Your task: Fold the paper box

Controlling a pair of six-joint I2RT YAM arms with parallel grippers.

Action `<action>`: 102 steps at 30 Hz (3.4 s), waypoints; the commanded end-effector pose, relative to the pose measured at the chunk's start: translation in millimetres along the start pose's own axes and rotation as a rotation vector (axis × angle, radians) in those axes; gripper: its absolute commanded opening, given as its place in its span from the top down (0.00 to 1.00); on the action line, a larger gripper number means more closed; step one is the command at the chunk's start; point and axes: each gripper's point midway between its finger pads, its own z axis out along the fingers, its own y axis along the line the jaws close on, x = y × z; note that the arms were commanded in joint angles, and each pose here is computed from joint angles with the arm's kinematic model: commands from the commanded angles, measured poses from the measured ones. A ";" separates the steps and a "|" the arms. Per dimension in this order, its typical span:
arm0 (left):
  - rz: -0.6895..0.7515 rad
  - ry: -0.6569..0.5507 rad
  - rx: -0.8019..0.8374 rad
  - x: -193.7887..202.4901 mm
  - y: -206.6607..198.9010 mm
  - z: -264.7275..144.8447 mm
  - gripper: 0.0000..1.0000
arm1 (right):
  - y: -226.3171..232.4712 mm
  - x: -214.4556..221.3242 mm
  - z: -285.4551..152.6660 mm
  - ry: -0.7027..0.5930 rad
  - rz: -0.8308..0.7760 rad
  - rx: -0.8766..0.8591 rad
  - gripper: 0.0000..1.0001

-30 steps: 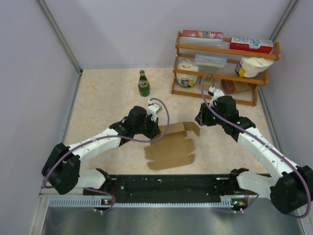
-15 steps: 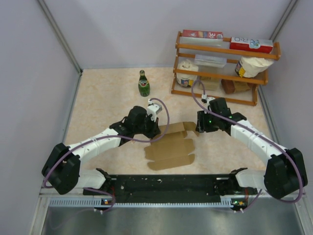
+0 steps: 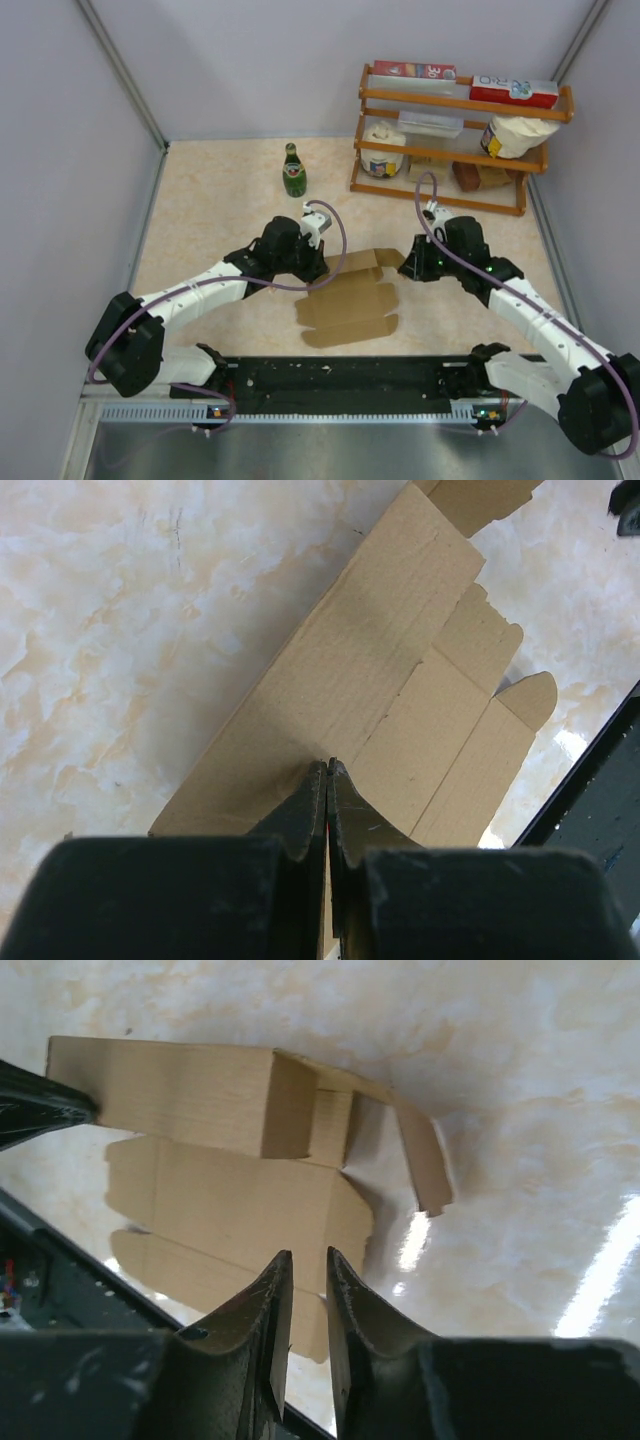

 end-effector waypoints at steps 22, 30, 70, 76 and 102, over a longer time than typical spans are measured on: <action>0.018 -0.056 0.021 -16.5 -8.1 -6.9 1.00 | -30.6 83.5 77.2 0.209 0.050 0.119 0.99; 0.016 -0.063 0.019 -18.4 -7.5 -8.3 1.00 | -34.2 84.9 80.5 0.223 0.029 0.175 1.00; 0.021 -0.066 0.014 -17.6 -7.7 -11.8 1.00 | -26.1 -35.5 35.1 0.112 -0.203 0.258 0.61; 0.019 -0.061 0.012 -15.8 -6.9 -11.4 1.00 | -29.1 -27.1 47.5 0.138 -0.186 0.240 0.67; 0.012 -0.048 0.028 -13.0 -8.9 -6.8 1.00 | 0.0 -27.8 35.1 0.086 -0.108 0.110 1.00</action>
